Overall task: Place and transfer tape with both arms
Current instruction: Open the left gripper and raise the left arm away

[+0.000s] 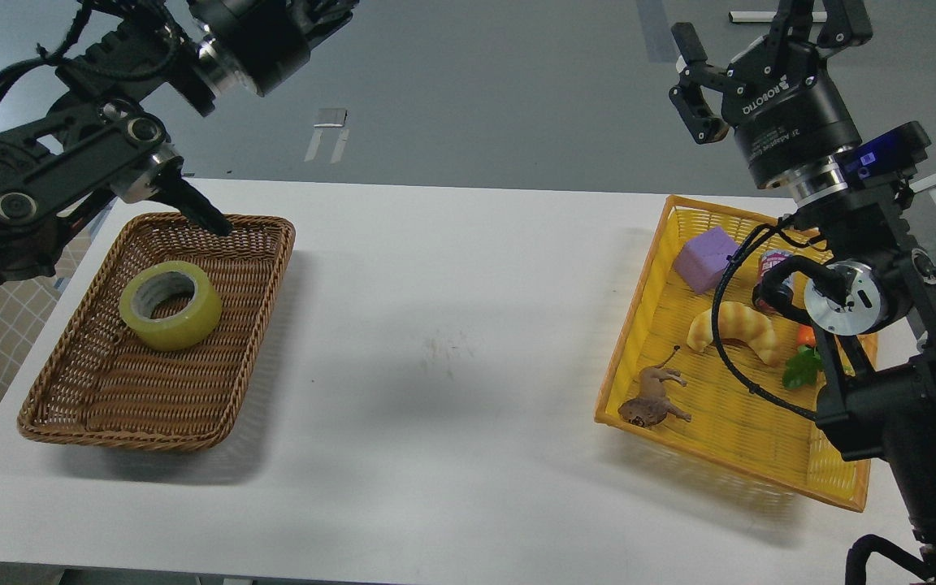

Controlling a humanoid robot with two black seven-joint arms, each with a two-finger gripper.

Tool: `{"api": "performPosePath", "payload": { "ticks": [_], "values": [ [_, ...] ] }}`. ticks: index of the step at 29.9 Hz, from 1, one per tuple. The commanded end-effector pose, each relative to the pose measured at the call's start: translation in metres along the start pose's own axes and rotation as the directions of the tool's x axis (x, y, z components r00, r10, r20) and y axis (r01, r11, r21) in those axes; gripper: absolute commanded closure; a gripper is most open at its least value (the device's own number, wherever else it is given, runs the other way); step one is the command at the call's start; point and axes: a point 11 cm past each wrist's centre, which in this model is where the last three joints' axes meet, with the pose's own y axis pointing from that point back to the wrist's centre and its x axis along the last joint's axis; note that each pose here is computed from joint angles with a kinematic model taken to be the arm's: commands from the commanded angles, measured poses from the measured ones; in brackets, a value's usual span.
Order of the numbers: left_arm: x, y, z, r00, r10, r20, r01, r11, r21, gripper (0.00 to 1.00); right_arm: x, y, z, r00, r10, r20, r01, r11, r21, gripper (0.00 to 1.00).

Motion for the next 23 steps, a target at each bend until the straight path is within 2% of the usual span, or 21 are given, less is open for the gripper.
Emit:
{"api": "performPosePath", "payload": {
  "ticks": [1,4,8,16,18,23],
  "values": [
    [0.006,-0.009,0.013,0.986,0.05,-0.162,-0.061,0.996,-0.06,0.02,-0.001,-0.006,-0.004,1.0,-0.008,-0.01,0.008,1.0,0.007,0.0],
    [0.013,-0.007,0.014,0.967,0.09,-0.236,-0.107,0.992,-0.061,0.02,-0.002,-0.014,-0.011,1.0,-0.009,-0.019,0.009,1.0,0.02,0.0],
    [0.007,0.011,-0.007,0.903,0.131,-0.41,-0.165,0.985,-0.05,0.02,0.001,-0.031,-0.012,0.998,0.005,-0.068,-0.005,1.0,0.007,0.0],
    [0.012,0.046,-0.037,0.809,0.202,-0.552,-0.241,0.971,0.003,0.02,-0.015,-0.036,-0.016,0.996,-0.054,-0.066,0.055,0.998,0.024,0.0],
    [0.015,0.055,-0.043,0.742,0.242,-0.626,-0.302,0.953,0.01,0.02,-0.025,-0.035,-0.023,0.995,-0.08,-0.066,0.083,0.995,0.045,0.0],
    [0.009,0.066,-0.059,0.692,0.277,-0.667,-0.303,0.95,0.08,0.02,-0.038,-0.037,-0.016,0.99,-0.132,-0.055,0.133,0.991,0.032,0.0]
  ]
}}
